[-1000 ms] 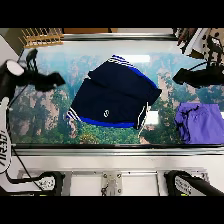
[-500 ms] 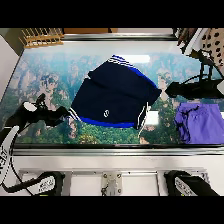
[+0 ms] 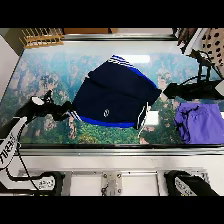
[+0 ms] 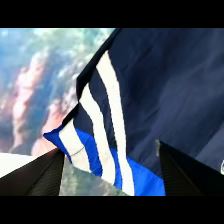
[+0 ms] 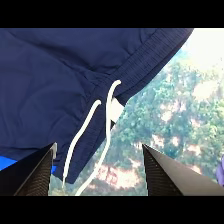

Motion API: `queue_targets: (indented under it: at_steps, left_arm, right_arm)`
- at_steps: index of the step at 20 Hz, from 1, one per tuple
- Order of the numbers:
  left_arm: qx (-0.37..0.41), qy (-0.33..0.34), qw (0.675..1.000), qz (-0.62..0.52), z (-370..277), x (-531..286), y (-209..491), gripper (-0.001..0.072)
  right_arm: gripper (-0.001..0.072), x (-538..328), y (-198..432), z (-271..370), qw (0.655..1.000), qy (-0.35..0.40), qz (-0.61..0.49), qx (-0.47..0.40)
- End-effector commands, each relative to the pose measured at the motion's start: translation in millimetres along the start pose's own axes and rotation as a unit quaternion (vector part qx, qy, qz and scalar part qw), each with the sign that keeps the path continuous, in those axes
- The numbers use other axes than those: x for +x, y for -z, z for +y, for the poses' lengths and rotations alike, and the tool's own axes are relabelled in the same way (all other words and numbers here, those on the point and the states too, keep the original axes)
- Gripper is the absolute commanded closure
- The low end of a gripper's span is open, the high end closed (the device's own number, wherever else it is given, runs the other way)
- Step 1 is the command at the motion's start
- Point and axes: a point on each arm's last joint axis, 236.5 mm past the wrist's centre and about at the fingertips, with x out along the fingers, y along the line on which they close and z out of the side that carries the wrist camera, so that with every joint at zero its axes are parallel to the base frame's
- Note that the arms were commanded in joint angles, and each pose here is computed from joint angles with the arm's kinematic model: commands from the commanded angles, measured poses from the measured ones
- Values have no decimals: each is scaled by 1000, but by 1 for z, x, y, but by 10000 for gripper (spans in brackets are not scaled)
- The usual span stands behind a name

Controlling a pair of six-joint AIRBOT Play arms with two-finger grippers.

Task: Fold the clothes and pants, and hang the long-sleeved shirts on hangers.

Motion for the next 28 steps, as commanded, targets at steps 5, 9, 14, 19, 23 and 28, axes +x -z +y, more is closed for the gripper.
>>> queue_targets:
  at_steps: [5, 9, 14, 19, 23, 28]
  left_arm:
    - [9, 1, 1000, 2, -5, -2, -4, 701]
    - [45, 7, 999, -12, -11, -27, 13, 701]
    - [41, 2, 999, 16, 11, -36, 79, 701]
    - [45, 6, 999, 8, 23, -46, 117, 701]
    - [46, 8, 999, 5, 28, -48, 132, 701]
    - [52, 13, 999, -7, 25, -53, 131, 701]
  right_arm:
    - [130, 22, 35, -7, 997, 1, 47, 55]
    - [129, 70, 123, -24, 968, 20, 142, 206]
    - [126, 116, 198, 14, 909, -74, 178, 369]
    - [126, 131, 215, 34, 910, -82, 171, 369]
    - [128, 144, 206, 39, 915, -81, 141, 369]
    - [128, 163, 219, 34, 910, -61, 155, 380]
